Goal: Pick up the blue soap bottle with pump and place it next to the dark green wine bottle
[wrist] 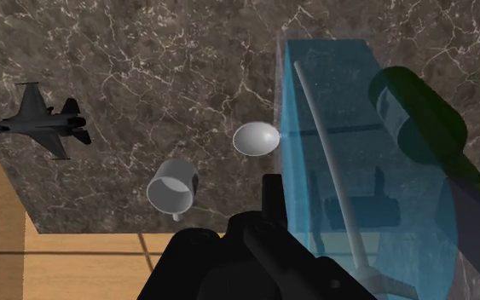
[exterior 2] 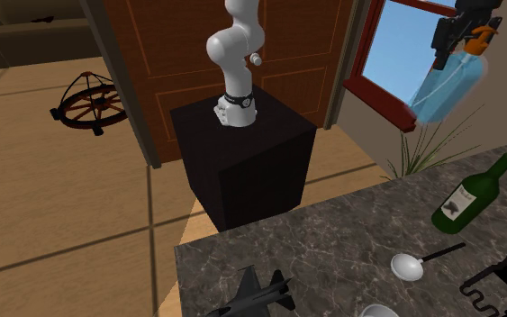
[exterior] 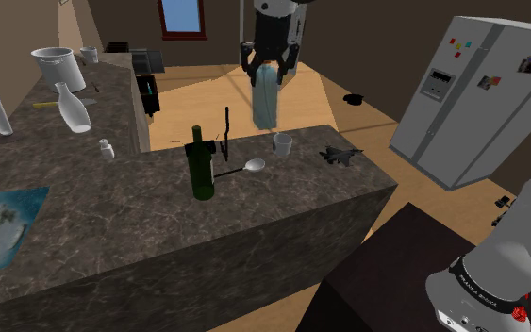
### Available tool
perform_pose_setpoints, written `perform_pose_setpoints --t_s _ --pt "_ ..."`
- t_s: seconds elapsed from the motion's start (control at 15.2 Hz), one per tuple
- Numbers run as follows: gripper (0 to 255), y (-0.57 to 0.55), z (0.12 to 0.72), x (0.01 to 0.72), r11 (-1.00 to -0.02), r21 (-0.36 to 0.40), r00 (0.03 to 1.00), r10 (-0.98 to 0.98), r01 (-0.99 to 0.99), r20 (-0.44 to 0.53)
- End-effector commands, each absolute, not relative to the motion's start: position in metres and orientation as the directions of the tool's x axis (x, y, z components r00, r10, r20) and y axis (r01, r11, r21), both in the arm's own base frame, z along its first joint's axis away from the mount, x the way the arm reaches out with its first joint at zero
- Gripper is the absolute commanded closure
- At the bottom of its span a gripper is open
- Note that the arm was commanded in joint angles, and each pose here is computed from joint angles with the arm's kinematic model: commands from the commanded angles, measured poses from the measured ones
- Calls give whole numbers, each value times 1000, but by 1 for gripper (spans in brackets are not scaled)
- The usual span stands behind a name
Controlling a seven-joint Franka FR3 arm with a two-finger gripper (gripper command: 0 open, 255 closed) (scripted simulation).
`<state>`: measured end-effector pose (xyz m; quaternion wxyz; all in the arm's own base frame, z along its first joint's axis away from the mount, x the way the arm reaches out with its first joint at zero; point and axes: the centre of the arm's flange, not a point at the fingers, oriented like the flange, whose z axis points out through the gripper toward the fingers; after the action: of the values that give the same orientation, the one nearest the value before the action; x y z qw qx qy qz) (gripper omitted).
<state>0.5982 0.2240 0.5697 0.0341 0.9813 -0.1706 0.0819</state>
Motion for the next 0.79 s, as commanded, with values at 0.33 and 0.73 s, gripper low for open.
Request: perform_pose_setpoints --t_s 0.33,0.73 --pt "255 314 572 623 -939 38 928 -330 -342 173" --pt "255 350 551 634 -939 38 928 -330 -342 173"
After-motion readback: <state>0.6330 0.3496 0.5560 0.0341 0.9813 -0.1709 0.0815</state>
